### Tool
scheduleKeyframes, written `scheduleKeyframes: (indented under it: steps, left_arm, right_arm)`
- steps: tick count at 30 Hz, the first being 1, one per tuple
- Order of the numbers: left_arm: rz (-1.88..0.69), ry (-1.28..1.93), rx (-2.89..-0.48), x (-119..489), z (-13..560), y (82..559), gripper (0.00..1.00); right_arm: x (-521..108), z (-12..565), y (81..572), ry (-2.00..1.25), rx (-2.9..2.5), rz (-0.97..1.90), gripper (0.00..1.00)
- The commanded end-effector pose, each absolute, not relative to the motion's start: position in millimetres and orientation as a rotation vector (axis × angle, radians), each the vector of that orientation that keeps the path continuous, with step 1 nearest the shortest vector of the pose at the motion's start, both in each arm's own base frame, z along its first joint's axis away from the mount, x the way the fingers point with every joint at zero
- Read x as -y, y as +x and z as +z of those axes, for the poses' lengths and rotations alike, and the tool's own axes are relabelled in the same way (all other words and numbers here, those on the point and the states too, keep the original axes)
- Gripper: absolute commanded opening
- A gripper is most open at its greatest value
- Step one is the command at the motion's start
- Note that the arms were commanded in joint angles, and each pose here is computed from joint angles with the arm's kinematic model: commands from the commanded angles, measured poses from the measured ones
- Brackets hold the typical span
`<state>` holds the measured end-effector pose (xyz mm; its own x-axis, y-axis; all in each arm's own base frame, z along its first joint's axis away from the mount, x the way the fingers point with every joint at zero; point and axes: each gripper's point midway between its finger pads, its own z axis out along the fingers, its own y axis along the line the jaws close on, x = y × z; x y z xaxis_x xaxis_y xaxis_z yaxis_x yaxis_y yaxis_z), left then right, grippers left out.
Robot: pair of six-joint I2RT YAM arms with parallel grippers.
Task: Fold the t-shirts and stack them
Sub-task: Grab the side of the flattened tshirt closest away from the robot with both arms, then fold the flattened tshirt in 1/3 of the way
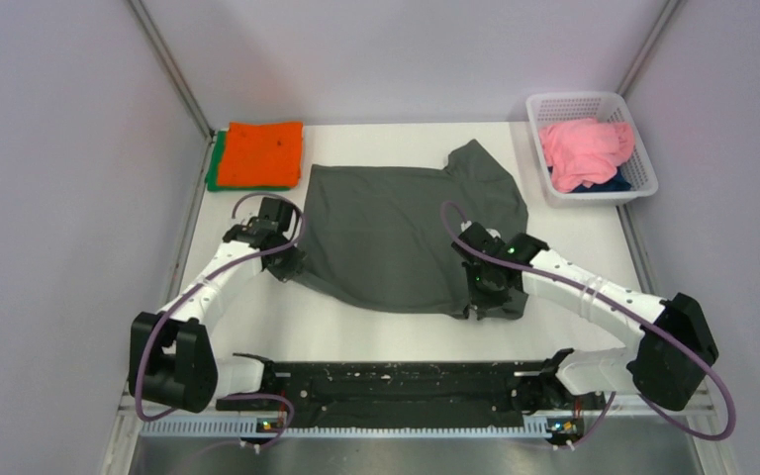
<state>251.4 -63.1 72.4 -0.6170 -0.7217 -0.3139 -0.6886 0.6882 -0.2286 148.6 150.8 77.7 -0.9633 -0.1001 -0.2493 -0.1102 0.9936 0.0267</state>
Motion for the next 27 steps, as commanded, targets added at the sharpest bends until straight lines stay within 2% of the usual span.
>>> scheduleKeyframes:
  steps: [1,13,27]
  left_arm:
    - [-0.185,-1.078,-2.436,69.8,97.4,288.9,0.00]
    - [-0.081,-1.077,-2.436,61.8,103.0,334.5,0.00]
    - [-0.105,-1.098,-2.380,50.3,105.0,373.7,0.00]
  right_arm:
    - [-147.4,104.9,189.4,-0.186,-2.771,0.029,0.00]
    - [-117.7,132.9,269.1,-0.051,-2.651,-0.062,0.00]
    - [-114.6,141.0,336.8,-0.146,-2.601,-0.056,0.00]
